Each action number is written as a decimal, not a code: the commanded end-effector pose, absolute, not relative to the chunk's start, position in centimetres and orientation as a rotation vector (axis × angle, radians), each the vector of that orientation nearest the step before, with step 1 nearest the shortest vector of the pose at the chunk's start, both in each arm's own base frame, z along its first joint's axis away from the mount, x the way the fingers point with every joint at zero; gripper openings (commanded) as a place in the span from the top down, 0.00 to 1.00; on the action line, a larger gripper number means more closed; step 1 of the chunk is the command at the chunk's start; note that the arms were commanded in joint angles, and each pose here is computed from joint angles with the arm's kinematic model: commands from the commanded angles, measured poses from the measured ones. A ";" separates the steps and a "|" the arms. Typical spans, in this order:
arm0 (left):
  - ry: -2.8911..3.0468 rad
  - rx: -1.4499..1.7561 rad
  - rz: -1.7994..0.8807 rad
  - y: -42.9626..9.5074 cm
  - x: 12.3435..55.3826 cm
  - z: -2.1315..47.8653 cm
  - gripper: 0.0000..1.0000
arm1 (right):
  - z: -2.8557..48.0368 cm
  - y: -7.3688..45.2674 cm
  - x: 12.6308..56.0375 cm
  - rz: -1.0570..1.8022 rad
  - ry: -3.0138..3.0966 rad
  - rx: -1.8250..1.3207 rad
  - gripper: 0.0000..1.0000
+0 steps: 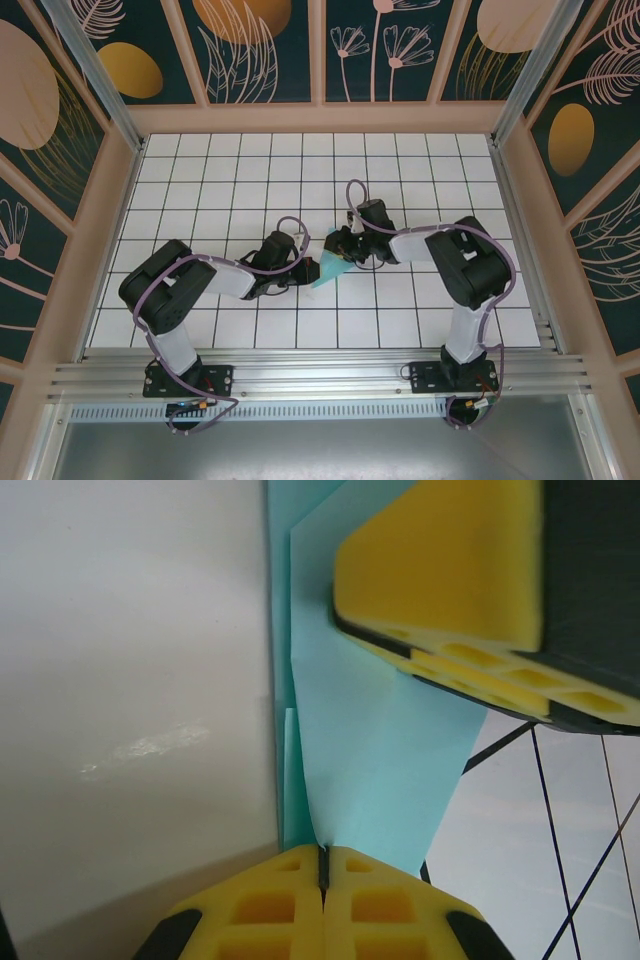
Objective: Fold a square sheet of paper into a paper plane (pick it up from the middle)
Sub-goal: Fourth fold the wing at the center of the table.
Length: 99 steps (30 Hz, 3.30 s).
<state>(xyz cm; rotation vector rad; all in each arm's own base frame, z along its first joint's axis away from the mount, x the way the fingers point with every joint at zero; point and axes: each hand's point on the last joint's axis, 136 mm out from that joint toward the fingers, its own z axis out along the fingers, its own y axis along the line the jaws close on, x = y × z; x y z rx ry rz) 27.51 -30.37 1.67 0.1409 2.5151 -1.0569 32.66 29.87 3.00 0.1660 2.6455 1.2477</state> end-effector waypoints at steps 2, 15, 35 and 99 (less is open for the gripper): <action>2.631 0.104 -0.947 -28.6 26.3 -1.4 1.00 | 1.3 29.3 33.2 1.133 2.692 0.193 0.73; 2.568 0.143 -1.019 -29.4 26.5 3.0 0.76 | -2.5 27.3 30.5 0.962 2.825 0.209 0.79; 2.488 -0.036 -1.421 -33.8 27.8 6.7 0.83 | -3.3 26.5 29.7 0.933 2.826 0.192 0.82; 2.454 -0.124 -1.396 -29.8 26.5 10.0 0.70 | -4.9 25.9 28.7 0.844 2.870 0.186 0.82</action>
